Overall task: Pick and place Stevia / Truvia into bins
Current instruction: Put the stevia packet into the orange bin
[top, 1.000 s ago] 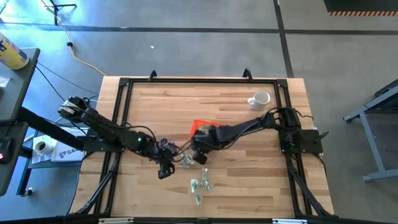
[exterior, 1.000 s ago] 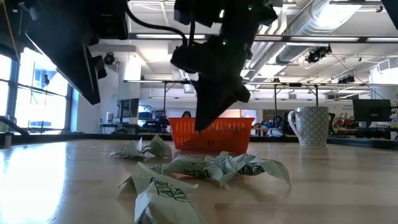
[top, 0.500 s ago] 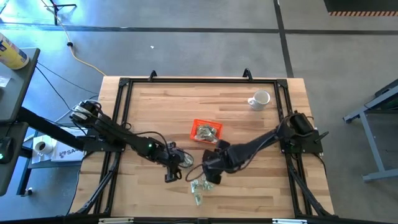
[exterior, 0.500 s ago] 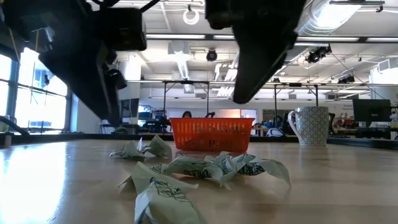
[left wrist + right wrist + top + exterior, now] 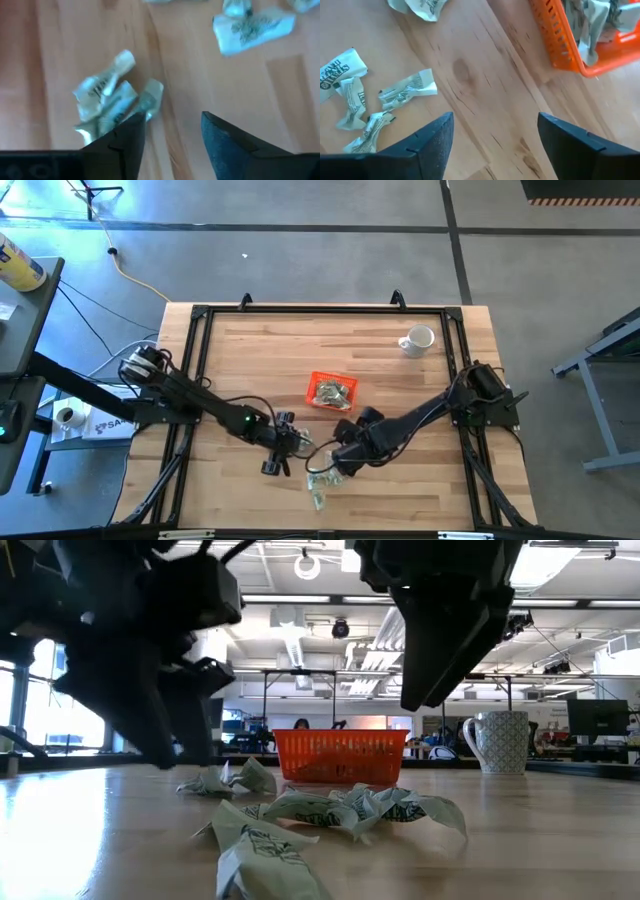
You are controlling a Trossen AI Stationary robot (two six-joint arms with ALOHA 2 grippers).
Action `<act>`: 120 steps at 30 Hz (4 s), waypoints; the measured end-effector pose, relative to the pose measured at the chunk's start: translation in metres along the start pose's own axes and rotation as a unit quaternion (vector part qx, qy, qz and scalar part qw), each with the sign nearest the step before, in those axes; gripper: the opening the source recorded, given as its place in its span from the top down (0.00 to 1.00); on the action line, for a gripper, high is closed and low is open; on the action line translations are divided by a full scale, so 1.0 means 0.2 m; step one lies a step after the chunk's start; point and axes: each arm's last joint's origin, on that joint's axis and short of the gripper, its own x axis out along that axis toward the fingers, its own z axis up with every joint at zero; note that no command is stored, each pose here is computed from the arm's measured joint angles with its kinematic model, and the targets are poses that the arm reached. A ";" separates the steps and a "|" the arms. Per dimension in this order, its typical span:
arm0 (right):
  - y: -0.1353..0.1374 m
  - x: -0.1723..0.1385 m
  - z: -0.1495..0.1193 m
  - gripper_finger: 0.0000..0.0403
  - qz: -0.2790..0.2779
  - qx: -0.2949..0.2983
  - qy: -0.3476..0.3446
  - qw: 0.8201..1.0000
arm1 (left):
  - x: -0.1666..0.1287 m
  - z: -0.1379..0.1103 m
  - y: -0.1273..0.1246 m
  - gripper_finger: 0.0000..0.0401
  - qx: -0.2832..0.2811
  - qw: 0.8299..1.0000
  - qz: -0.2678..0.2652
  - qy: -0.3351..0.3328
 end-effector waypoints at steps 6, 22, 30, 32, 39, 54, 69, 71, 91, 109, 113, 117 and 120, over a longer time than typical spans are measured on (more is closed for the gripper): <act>-0.01 0.00 0.00 0.35 -0.007 0.008 0.002 1.000 | 0.08 -0.03 0.00 0.56 -0.001 1.000 -0.003 0.021; -0.02 0.01 0.00 0.38 -0.016 -0.007 0.006 1.000 | -0.01 0.04 0.05 0.63 -0.001 0.999 0.049 -0.004; -0.04 0.02 0.02 0.38 -0.019 -0.026 0.008 0.999 | 0.02 0.01 0.13 0.61 0.032 0.998 0.026 0.037; -0.04 0.02 0.02 0.38 -0.019 -0.026 0.007 0.999 | 0.02 0.01 0.16 0.62 0.024 0.999 0.015 0.036; -0.04 0.02 0.02 0.38 -0.028 -0.034 0.013 0.999 | 0.09 -0.01 0.20 0.66 0.006 0.997 -0.035 0.063; -0.05 0.01 -0.01 0.39 -0.047 -0.046 0.007 0.998 | -0.04 0.07 0.17 0.93 -0.015 0.996 -0.021 0.087; -0.08 -0.31 -0.32 0.39 -0.132 0.043 0.016 0.990 | -0.35 0.37 0.66 0.92 -0.016 0.995 0.082 -0.047; -0.08 -0.32 -0.35 0.39 -0.134 0.043 0.031 0.990 | -0.30 0.34 0.79 0.92 -0.037 0.996 0.071 -0.044; -0.15 -0.14 -0.35 0.39 -0.095 0.020 0.043 0.994 | -0.32 0.18 0.53 0.39 -0.091 0.990 -0.011 0.108; -0.21 -0.04 -0.23 0.39 -0.068 0.001 0.054 0.996 | -0.02 0.07 0.30 0.45 0.015 0.999 -0.022 0.047; -0.21 -0.04 -0.23 0.39 -0.069 0.000 0.056 0.996 | 0.06 0.05 0.30 0.45 0.007 0.998 -0.010 0.065; -0.21 -0.04 -0.23 0.39 -0.073 -0.002 0.060 0.996 | 0.08 0.03 0.31 0.54 0.003 0.997 -0.001 0.082; -0.22 -0.04 -0.23 0.39 -0.078 -0.004 0.059 0.995 | 0.08 0.02 0.31 0.70 0.018 0.996 0.002 0.090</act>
